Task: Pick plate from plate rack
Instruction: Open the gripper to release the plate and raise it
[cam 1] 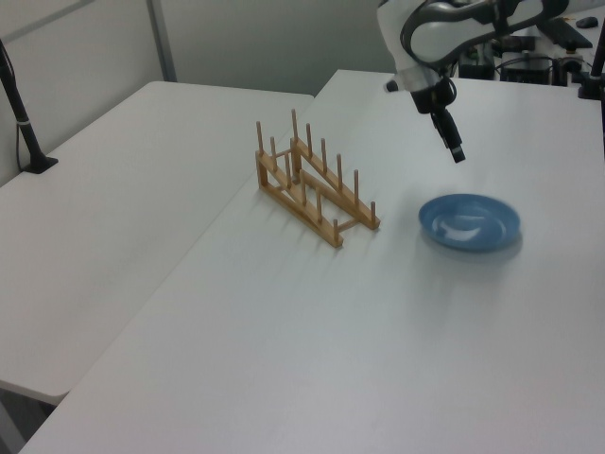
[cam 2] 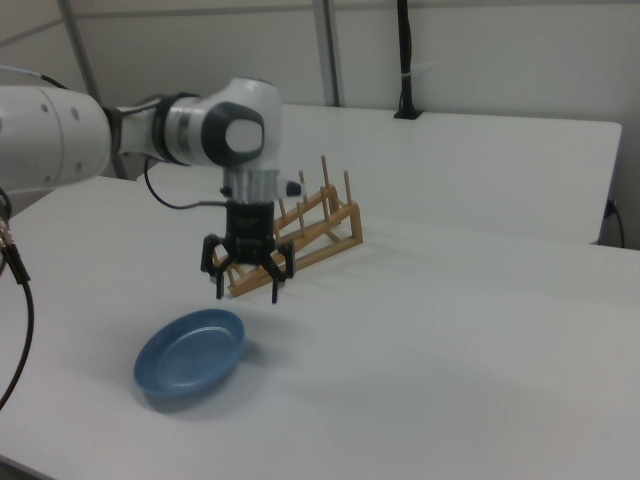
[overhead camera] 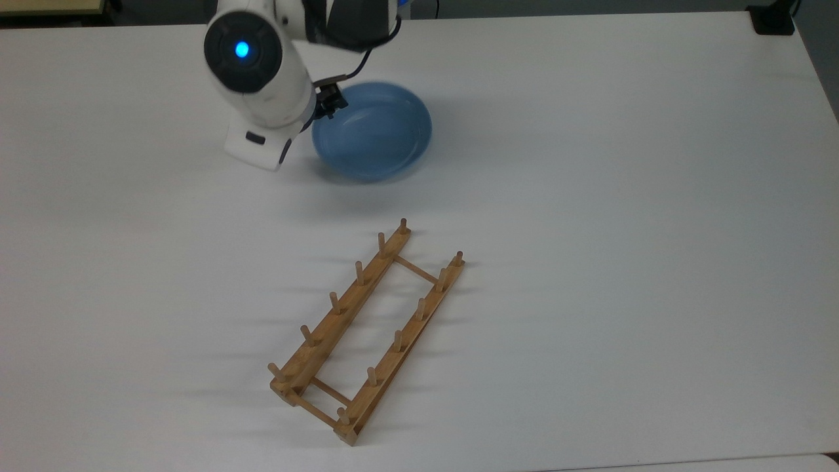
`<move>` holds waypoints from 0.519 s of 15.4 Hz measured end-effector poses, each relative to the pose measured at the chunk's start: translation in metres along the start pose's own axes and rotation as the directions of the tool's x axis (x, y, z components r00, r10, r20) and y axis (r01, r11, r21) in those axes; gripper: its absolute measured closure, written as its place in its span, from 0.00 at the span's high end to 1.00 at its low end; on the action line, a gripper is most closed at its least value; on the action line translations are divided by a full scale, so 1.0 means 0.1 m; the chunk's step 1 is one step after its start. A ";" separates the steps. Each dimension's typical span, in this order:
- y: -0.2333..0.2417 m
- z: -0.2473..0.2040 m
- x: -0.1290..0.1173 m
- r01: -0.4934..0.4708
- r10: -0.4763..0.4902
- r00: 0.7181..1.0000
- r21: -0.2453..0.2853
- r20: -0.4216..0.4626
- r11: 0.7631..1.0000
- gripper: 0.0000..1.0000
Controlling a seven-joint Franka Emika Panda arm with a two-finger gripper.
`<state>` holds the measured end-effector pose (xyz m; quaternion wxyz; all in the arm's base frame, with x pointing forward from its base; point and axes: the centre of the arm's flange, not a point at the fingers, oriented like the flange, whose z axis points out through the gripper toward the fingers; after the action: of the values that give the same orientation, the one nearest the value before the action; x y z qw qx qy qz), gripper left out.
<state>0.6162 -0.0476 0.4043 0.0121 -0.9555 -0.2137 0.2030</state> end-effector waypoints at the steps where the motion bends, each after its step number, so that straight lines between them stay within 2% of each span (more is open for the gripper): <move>1: -0.07 -0.11 -0.02 -0.027 0.027 1.000 -0.012 -0.017 1.000 0.99; 5: -0.40 -0.55 -0.13 -0.127 0.122 0.988 -0.051 -0.094 0.991 1.00; 8: -0.65 -0.92 -0.30 -0.209 0.196 0.966 -0.064 -0.169 0.976 1.00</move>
<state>0.6016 0.0055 0.5073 -0.0302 -0.9853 -0.1210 0.1163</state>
